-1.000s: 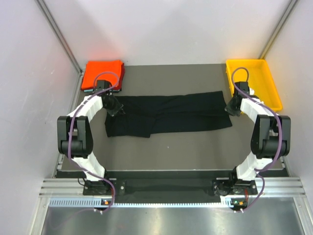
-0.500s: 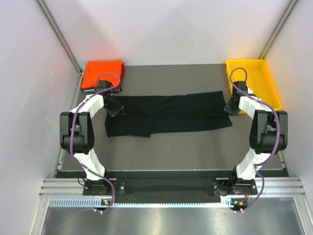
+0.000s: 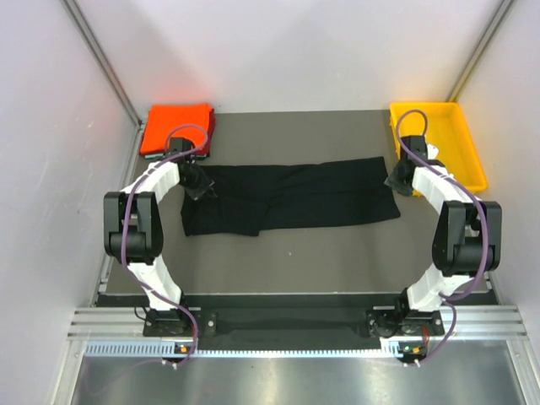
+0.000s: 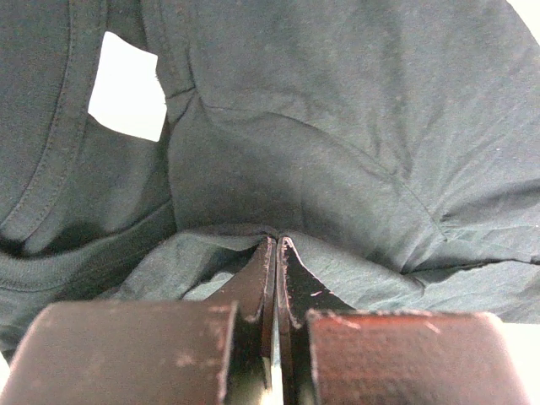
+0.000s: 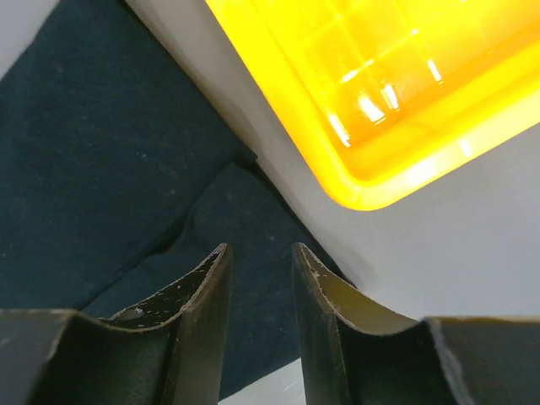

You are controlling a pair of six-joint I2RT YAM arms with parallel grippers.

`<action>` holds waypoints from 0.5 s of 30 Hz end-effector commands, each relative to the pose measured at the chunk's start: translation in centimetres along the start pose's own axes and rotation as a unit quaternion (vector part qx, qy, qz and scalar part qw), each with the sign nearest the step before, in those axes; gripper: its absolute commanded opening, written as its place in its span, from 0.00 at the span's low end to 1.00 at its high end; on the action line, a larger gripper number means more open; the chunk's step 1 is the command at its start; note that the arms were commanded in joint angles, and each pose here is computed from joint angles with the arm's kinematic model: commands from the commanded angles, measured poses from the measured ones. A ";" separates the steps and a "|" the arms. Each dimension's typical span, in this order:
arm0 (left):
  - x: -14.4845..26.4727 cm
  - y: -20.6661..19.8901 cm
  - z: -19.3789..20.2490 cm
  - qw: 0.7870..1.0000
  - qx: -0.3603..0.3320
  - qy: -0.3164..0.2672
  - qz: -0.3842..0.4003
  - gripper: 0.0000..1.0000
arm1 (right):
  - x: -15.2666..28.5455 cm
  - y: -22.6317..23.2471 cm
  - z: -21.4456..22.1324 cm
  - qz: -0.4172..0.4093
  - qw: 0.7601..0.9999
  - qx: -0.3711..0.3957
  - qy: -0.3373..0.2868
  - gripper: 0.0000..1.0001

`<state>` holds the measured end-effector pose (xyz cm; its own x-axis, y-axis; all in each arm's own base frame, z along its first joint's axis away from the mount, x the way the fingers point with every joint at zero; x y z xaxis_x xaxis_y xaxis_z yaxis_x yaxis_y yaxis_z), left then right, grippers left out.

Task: Fold and stack the t-shirts
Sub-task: Fold the tshirt

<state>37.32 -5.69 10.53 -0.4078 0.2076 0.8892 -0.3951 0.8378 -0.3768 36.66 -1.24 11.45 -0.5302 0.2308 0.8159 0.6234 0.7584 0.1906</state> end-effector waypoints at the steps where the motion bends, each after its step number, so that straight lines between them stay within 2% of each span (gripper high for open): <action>1: 0.7 -1.1 -1.8 0.999 -0.011 -0.028 0.023 0.00 | 1.8 1.5 -1.0 -0.017 0.999 0.007 -0.031 0.36; 8: 1.1 -1.5 -2.1 0.999 -0.012 -0.030 0.029 0.00 | 2.1 2.4 -0.8 -0.020 0.999 0.017 -0.036 0.37; 15: 0.8 -1.4 -2.3 0.999 -0.007 -0.028 0.020 0.00 | 0.1 1.9 1.0 -0.005 1.000 0.026 -0.014 0.31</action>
<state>38.08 -5.89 11.56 -0.4319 0.2246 0.8735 -0.3781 0.8341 -0.4015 36.61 0.88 11.52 -0.5424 0.2166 0.8117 0.5820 0.7937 0.1771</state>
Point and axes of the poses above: each gripper's point midway between its finger pads, its own x axis back along the fingers, its own y axis along the line the jaws close on, z = x × y, the point moved 5 cm from there along x, back along the fingers, and after that the axes turned 7 degrees about -x, right-handed, at the moved point
